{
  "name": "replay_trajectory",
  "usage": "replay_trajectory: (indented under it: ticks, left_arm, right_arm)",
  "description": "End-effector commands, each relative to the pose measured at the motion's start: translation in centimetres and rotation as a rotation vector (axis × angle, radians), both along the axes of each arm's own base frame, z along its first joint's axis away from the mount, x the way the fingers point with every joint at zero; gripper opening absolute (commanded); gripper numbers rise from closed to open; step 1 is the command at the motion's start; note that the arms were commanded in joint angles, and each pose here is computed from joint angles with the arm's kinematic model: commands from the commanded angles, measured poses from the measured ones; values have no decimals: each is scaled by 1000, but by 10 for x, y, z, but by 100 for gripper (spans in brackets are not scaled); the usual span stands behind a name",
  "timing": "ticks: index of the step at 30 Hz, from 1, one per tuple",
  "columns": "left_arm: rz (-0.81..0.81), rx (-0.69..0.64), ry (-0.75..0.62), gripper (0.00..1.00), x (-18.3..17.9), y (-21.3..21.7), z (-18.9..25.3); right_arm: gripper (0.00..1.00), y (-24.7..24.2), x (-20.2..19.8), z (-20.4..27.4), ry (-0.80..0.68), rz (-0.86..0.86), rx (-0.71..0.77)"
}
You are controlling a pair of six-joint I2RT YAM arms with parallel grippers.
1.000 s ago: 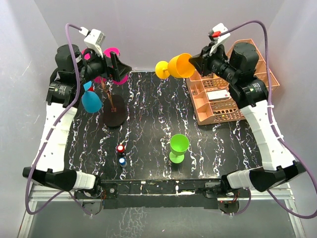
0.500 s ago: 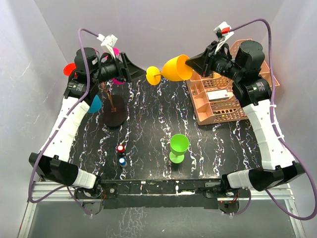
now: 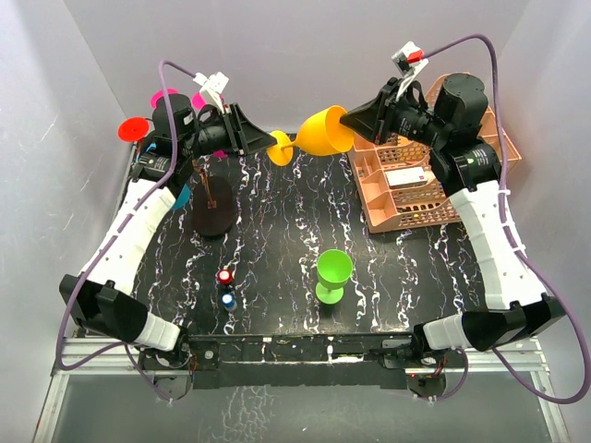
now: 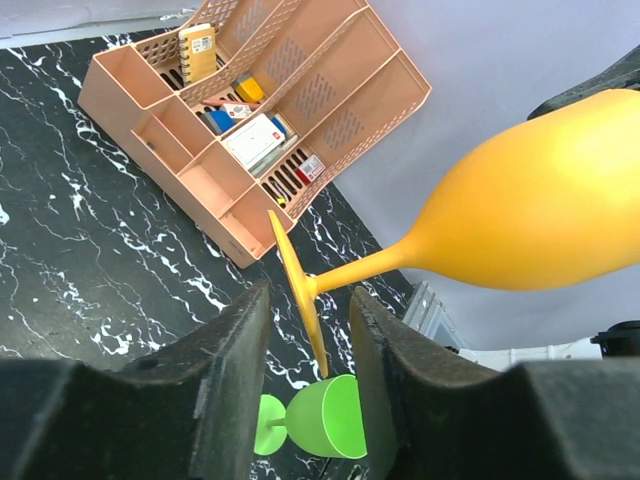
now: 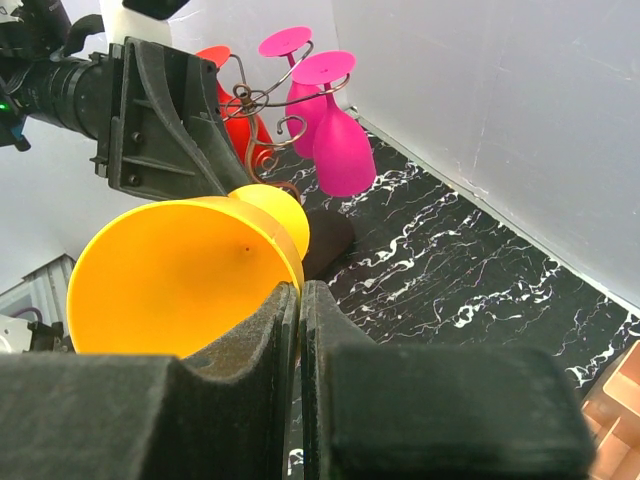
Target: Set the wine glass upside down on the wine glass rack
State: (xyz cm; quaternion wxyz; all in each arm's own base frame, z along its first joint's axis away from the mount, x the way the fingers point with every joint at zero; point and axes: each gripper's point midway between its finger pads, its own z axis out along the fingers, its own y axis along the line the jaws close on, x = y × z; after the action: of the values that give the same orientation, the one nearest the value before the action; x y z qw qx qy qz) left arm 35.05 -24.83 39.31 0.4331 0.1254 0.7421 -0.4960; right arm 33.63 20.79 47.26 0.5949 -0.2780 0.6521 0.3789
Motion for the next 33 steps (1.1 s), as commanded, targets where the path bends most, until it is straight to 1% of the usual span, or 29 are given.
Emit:
replay_trajectory:
  ticks: [1, 10, 23, 29, 30, 33]
  left_arm:
    - [-40, -34, -15, 34, -9, -6, 11]
    - [-22, -25, 29, 34, -8, -5, 3]
    - [-7, -12, 62, 26, -6, -4, -5]
    - [-14, -17, 67, 17, -6, -6, -6]
    - [-12, -17, 68, 14, -6, -5, -6]
    - [-9, -18, 58, 0, -6, -4, -3]
  right_arm:
    - [8, -1, -3, 29, -110, 3, 29]
    - [8, 0, 0, 29, -106, 5, 30]
    - [8, 0, 1, 28, -106, 7, 29]
    - [7, 3, 2, 24, -99, 26, 31]
    - [8, 3, 2, 24, -99, 28, 30]
    - [8, 4, 2, 20, -95, 28, 29]
